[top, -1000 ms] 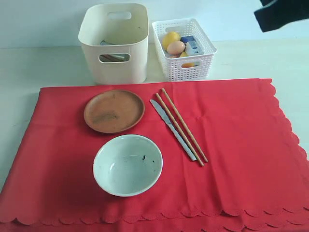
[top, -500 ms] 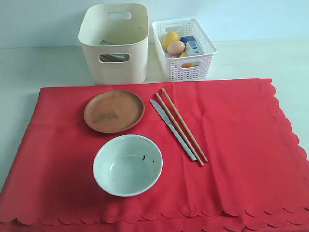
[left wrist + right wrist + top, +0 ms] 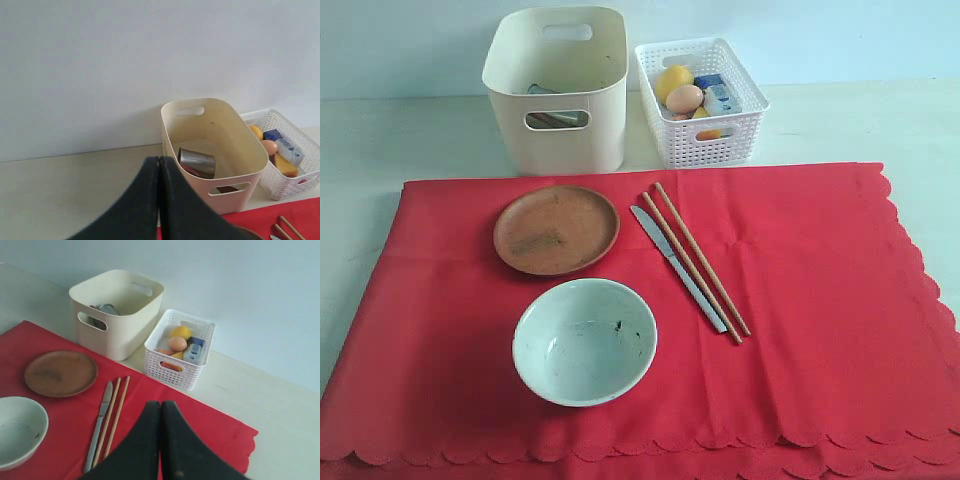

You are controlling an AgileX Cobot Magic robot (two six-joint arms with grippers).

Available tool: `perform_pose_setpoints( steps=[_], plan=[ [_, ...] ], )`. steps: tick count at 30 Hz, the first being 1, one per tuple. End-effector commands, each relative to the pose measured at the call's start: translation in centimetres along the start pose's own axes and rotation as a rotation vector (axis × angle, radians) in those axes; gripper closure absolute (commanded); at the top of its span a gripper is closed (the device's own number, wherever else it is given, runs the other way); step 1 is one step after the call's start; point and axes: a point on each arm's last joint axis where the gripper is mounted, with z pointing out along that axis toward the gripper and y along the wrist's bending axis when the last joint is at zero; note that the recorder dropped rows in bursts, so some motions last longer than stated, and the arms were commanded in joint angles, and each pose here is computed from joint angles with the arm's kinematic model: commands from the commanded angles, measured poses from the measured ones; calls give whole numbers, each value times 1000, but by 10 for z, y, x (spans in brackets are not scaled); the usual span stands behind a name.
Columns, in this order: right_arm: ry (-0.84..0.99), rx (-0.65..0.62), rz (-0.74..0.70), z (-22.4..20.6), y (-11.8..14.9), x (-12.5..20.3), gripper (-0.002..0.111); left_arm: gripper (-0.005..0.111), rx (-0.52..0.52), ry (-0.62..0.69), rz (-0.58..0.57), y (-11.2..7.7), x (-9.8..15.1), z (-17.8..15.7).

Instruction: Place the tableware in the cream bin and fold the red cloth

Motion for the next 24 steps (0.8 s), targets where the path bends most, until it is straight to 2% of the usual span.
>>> perform_pose_setpoints(
  steps=[1, 19, 24],
  plan=[
    [-83, -50, 47, 5, 6, 6, 108, 107, 4, -9, 2, -1, -3, 1],
    [-128, -69, 96, -1, 8, 10, 108, 107, 5, -16, 0, -1, -3, 1],
    [-181, -65, 102, -13, 6, 10, 108, 107, 5, 40, -33, -1, 8, 7]
  ],
)
